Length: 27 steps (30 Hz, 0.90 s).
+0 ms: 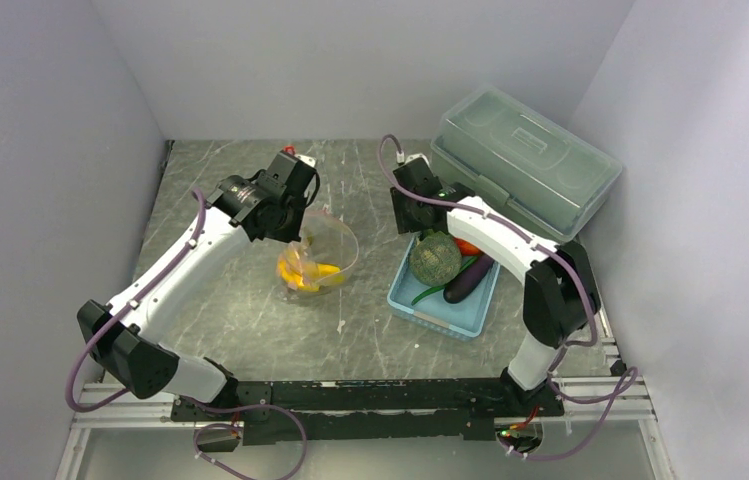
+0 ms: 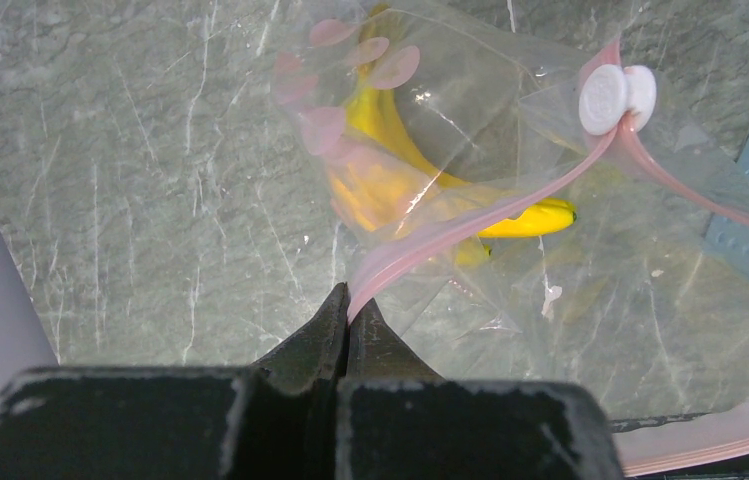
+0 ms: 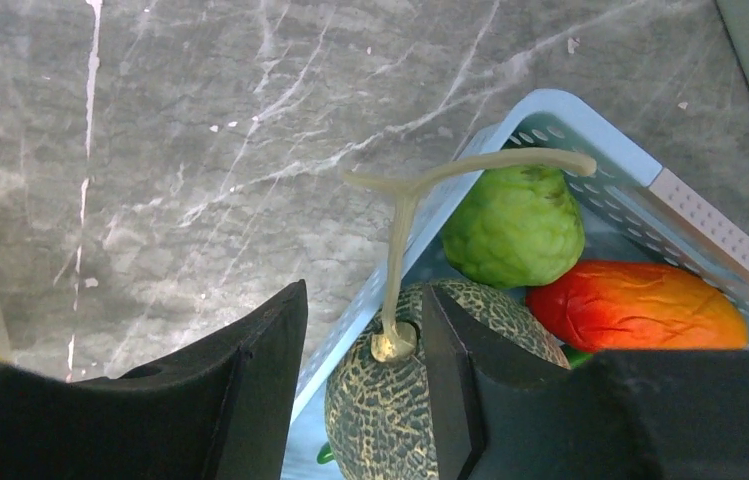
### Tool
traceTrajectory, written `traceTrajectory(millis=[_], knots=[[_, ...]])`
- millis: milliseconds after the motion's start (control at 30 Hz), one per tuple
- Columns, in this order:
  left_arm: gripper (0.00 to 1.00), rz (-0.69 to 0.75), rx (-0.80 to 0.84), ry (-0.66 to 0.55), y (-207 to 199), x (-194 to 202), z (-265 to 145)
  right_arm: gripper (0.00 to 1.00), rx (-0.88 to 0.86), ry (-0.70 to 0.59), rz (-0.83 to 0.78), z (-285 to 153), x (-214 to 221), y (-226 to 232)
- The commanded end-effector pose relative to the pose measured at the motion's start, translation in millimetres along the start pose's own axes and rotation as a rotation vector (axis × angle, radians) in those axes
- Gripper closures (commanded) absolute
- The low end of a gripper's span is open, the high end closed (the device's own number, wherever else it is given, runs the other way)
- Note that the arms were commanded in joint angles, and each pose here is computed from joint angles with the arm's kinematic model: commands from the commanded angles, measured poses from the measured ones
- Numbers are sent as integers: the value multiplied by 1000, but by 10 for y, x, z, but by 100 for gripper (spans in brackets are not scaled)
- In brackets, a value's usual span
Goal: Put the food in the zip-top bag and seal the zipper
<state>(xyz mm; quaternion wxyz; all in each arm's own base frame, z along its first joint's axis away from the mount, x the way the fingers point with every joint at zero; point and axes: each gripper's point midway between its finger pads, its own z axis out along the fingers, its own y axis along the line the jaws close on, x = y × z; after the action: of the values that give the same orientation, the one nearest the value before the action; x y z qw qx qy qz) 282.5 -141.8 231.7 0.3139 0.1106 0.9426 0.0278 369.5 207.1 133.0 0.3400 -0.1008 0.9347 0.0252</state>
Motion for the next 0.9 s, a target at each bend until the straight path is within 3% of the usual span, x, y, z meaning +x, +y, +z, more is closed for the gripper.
traceTrajectory(millis=[0, 567, 867], knots=[[100, -8, 0, -51, 54, -65, -83, 51, 16, -60, 4, 24, -249, -4], [100, 0, -1, -37, 42, -43, -36, 54, 65, -2, -33, 432, -162, -26], [100, -2, -1, -32, 56, -29, -10, 62, 74, 38, -56, 545, -43, -36]])
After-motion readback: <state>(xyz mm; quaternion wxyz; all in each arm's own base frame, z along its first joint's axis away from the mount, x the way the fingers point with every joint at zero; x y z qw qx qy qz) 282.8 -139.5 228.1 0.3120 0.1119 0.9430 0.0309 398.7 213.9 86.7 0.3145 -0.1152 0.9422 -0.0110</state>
